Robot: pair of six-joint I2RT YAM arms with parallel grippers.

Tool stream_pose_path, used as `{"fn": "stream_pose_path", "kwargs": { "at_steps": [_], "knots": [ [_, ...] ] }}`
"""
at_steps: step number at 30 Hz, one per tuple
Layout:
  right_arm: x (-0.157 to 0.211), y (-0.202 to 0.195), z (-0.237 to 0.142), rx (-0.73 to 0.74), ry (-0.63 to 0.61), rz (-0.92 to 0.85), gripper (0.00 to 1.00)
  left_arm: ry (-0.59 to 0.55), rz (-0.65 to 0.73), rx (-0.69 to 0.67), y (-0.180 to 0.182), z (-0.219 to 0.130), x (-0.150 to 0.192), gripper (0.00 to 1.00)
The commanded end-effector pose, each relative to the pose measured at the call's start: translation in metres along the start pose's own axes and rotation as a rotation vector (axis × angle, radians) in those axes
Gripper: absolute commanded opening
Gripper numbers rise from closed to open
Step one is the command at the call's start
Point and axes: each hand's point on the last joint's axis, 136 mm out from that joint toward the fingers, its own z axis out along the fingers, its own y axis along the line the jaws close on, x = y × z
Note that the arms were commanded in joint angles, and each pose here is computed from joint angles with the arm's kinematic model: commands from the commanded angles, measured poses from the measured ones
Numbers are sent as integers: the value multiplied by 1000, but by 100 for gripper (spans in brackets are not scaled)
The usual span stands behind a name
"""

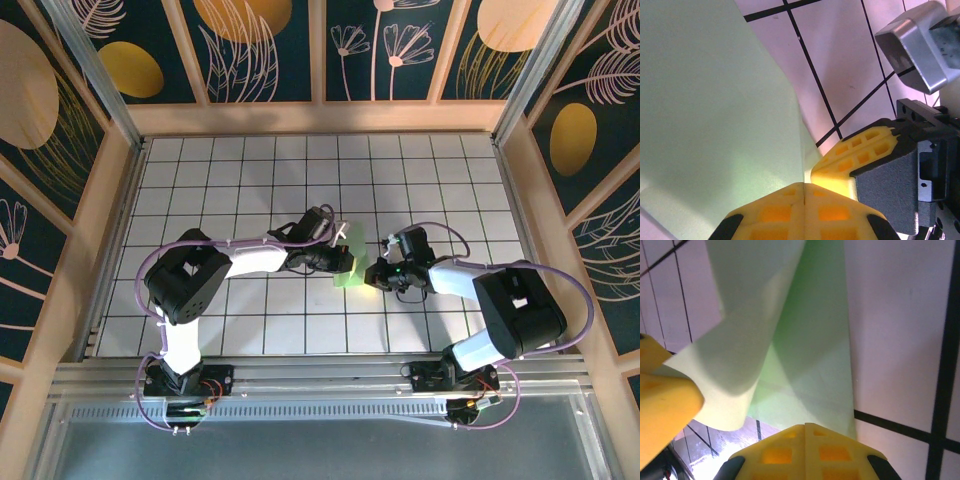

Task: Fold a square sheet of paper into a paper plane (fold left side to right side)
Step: Fold the triangle a second time at the center of the table.

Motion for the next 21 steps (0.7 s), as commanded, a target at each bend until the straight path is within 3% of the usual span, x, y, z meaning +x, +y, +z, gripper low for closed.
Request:
{"fn": "stream_pose_path", "kwargs": {
  "at_steps": [1, 13, 21],
  "knots": [
    [-12, 10, 3, -21, -27, -17, 0, 27, -12, 0, 7, 4, 7, 0],
    [9, -27, 12, 117, 53, 40, 0, 47, 2, -92, 26, 2, 9, 0],
    [12, -31, 14, 129, 73, 46, 0, 56, 16, -143, 39, -2, 6, 0]
  ]
}}
